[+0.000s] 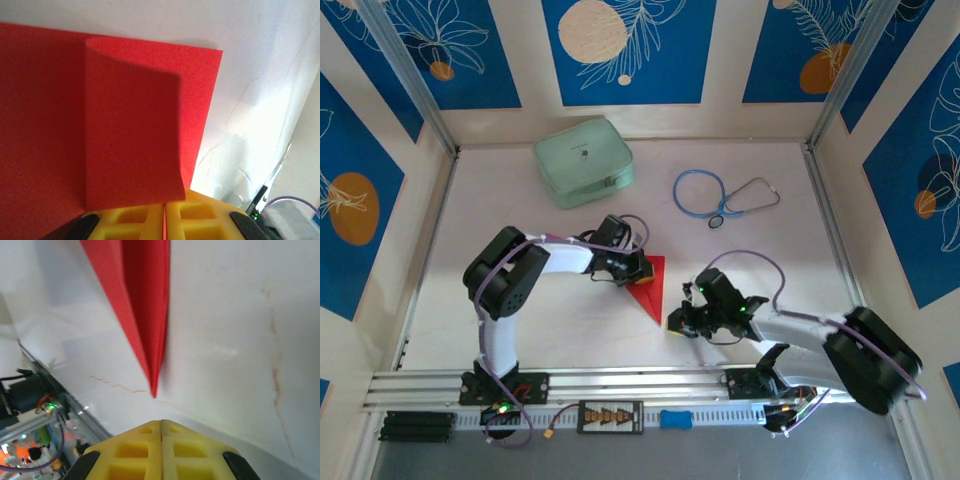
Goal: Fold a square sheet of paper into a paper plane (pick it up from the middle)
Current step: Fourth fold the wing at the center of the table.
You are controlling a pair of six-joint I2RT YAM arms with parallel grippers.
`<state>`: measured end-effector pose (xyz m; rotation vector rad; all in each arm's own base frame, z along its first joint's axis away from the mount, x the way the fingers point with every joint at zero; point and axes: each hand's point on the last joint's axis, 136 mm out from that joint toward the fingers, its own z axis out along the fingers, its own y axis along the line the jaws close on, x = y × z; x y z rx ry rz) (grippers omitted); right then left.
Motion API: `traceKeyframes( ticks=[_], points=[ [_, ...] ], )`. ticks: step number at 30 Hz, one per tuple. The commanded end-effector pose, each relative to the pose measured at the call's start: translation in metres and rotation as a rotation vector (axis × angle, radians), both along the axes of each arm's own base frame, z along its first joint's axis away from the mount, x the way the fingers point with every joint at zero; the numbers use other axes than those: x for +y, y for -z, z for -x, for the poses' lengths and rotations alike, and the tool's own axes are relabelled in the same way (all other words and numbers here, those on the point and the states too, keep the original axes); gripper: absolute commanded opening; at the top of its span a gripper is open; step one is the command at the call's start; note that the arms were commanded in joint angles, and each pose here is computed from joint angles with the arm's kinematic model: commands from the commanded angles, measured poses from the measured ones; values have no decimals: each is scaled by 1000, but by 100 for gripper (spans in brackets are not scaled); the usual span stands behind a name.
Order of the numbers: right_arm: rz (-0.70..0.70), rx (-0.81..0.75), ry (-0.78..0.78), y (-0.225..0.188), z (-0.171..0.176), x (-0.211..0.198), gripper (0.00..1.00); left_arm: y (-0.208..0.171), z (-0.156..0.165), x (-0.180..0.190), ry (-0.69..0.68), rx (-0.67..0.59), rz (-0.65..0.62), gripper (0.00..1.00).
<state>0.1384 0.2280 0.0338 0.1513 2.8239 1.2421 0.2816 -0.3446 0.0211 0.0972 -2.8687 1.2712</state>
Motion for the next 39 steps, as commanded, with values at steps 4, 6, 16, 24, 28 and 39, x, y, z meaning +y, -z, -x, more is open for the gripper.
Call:
traceKeyframes(
  ticks=[4, 6, 16, 24, 28, 39],
  points=[
    [-19, -71, 47, -34, -24, -14, 9, 23, 11, 28, -103, 35, -133, 11],
    [-42, -95, 48, -44, -35, -7, 9, 24, 16, 31, -119, 36, -146, 11],
    [-30, -106, -24, -42, -61, 50, 8, 21, 22, 30, -141, 30, -144, 11],
    [-5, -77, -16, -24, -78, 68, 8, 21, 22, 28, -131, 33, -133, 11],
    [13, -62, -4, -16, -83, 67, 8, 20, 22, 27, -128, 30, -126, 12],
    [130, 84, 85, 40, -60, 32, 7, 0, 13, 23, -96, -48, -102, 15]
  ],
)
